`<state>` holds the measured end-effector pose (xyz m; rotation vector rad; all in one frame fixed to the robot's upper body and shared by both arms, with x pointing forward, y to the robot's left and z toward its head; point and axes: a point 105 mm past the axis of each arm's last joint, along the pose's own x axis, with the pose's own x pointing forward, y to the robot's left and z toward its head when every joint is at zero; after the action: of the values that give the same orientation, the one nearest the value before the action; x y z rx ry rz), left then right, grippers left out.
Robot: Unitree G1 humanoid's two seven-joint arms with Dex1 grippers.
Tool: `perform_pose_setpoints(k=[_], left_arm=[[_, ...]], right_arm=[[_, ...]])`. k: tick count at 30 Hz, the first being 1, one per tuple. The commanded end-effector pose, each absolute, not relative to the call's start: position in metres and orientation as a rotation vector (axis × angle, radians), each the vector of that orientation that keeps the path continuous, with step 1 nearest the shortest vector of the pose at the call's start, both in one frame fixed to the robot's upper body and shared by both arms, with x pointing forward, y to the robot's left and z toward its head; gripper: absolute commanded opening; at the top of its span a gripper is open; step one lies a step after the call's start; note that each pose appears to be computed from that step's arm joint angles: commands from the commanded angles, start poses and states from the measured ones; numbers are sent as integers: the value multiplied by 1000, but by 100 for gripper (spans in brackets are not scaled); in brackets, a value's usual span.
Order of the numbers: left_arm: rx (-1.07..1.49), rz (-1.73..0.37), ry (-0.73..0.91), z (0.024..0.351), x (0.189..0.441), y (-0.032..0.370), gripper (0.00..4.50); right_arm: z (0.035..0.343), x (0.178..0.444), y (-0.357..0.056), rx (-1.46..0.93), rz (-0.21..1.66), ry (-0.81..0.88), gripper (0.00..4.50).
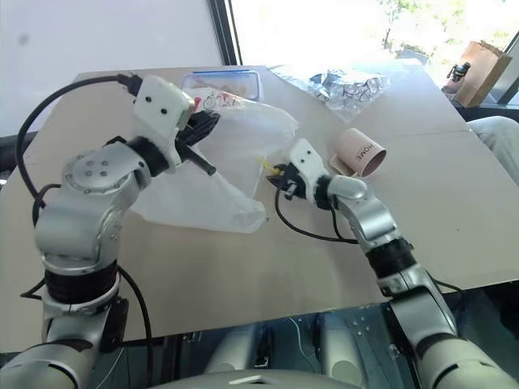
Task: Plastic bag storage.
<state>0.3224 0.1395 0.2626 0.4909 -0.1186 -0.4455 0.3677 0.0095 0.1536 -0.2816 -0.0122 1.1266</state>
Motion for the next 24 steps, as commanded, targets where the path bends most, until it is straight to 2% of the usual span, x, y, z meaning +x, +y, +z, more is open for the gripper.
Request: perform_pose_setpoints(k=[1, 3, 5, 7, 11, 17, 21, 24], left_arm=[[488, -450, -189, 277, 307, 138, 0], [483, -447, -198, 278, 304, 137, 0], [462, -437, -207, 281, 302, 138, 0], [444, -426, -206, 281, 301, 139, 0], [425, -374, -183, 276, 303, 147, 0], [423, -299, -152, 268, 313, 157, 0], [425, -229, -130, 263, 326, 165, 0], [447, -197, -119, 261, 336, 169, 0]], right_arm=[[174, 358, 65, -250, 1282, -116, 72], [181, 355, 93, -211, 1331, -127, 72], [191, 354, 112, -145, 1349, -153, 173], [197, 353, 122, -150, 1348, -188, 253], [205, 359, 115, -179, 1276, -274, 443], [204, 355, 63, -206, 1252, -300, 443], [210, 350, 16, -269, 1104, -284, 443], [195, 353, -23, -437, 933, -186, 443]])
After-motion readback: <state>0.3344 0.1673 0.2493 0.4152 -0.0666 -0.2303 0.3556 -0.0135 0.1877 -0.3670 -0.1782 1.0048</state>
